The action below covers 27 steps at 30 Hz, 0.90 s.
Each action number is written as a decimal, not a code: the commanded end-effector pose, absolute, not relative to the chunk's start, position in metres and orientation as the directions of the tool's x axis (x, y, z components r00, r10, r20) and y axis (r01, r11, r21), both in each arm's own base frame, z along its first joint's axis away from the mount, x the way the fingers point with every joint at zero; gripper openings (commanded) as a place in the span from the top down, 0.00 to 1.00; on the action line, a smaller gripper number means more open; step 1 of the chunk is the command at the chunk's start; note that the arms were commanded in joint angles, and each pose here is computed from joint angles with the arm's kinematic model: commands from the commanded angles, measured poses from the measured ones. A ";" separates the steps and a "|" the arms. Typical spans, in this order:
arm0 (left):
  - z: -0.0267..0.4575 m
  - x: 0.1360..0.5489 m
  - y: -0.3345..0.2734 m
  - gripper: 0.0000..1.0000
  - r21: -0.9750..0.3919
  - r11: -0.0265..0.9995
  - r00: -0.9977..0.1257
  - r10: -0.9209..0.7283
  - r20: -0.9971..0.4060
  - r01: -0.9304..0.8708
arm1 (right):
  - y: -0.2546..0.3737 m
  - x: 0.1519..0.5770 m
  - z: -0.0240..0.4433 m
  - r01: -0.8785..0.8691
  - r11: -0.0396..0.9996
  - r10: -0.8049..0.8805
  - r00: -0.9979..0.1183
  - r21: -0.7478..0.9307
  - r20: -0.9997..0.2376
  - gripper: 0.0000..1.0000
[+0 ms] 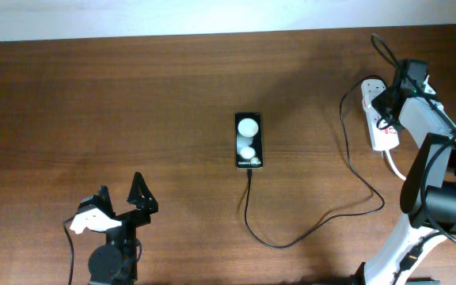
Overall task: Plug charger to phone and switch on socket
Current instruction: 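Press the red switch beside the plugged charger with the right gripper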
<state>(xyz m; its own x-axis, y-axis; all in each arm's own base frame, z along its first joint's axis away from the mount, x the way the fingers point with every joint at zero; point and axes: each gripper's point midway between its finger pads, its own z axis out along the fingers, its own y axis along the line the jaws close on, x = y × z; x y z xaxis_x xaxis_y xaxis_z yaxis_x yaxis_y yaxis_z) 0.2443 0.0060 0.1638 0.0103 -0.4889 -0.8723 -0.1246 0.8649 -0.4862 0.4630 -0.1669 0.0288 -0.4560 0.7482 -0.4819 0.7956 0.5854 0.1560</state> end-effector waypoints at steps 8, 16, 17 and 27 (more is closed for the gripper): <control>0.162 0.244 0.006 0.01 -0.484 0.866 0.007 -0.487 -0.873 -0.126 | -0.117 0.462 -0.010 0.733 0.660 0.732 -0.579 0.163 -0.359 0.96; 0.162 0.244 0.006 0.01 -0.484 0.866 0.007 -0.487 -0.873 -0.125 | -0.105 0.462 -0.011 0.717 0.683 0.709 -0.606 0.138 -0.361 0.96; 0.162 0.244 0.006 0.01 -0.484 0.866 0.007 -0.487 -0.873 -0.126 | -0.103 0.462 -0.012 0.715 0.685 0.707 -0.608 0.137 -0.361 0.96; 0.162 0.244 0.006 0.01 -0.484 0.866 0.007 -0.487 -0.873 -0.126 | -0.132 0.435 0.004 0.761 0.645 0.733 -0.589 0.071 -0.341 0.96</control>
